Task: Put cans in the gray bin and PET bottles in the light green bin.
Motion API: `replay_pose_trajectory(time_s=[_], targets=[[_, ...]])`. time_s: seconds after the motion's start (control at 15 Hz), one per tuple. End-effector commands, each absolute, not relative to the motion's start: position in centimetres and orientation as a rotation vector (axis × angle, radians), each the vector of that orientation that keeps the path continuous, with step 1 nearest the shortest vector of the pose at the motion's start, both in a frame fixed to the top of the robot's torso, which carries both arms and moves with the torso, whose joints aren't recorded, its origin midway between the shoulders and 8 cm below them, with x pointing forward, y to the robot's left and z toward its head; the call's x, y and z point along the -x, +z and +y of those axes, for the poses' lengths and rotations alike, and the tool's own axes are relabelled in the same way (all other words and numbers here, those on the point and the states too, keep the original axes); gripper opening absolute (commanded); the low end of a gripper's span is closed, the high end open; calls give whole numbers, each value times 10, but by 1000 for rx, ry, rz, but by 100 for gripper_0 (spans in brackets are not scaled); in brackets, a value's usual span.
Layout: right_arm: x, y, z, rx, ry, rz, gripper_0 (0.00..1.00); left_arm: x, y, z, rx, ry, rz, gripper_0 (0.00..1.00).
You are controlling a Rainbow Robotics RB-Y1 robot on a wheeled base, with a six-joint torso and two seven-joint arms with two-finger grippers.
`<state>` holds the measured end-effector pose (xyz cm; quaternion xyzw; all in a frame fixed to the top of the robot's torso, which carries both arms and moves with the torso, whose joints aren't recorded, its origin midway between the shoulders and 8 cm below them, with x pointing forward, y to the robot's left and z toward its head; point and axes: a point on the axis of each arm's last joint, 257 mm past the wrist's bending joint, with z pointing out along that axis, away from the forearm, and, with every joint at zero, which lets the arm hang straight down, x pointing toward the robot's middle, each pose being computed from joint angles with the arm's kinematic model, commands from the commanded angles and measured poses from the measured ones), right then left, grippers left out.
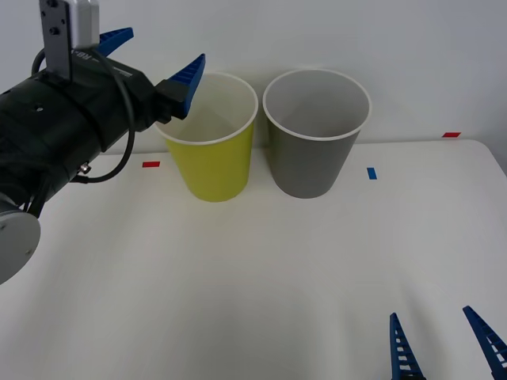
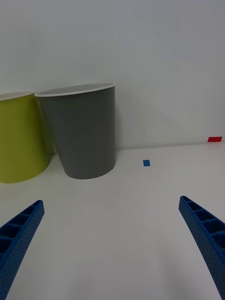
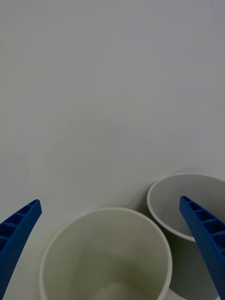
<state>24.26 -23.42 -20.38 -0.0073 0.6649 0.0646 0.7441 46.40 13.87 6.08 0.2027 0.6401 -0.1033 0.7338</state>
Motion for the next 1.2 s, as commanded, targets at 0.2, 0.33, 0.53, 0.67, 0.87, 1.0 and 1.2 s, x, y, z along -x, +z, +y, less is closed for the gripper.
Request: replay_pose_trajectory(time_s=[0.2,0.33,0.53,0.67,0.87,1.0,1.2], targets=[[-243,-204,-234,16,142,1456,100,-425,28,185,-376,-179,1421,100],[-243,-204,-234,16,142,1456,100,-418,15,193,-347,-187,1426,100],[-243,-204,-234,16,142,1456,100,-404,-4,201,-311,-203,1423,100],[-243,-204,-234,16,142,1456,100,-395,-13,209,-289,-196,1407,100],[-243,-204,-234,16,142,1456,100,-383,-32,219,-266,-204,1376,100],[-243,-204,-234,16,142,1456,100,-381,-52,224,-215,-221,1397,100],[-243,-204,-234,16,142,1456,100,-367,-73,225,-168,-238,1431,100]])
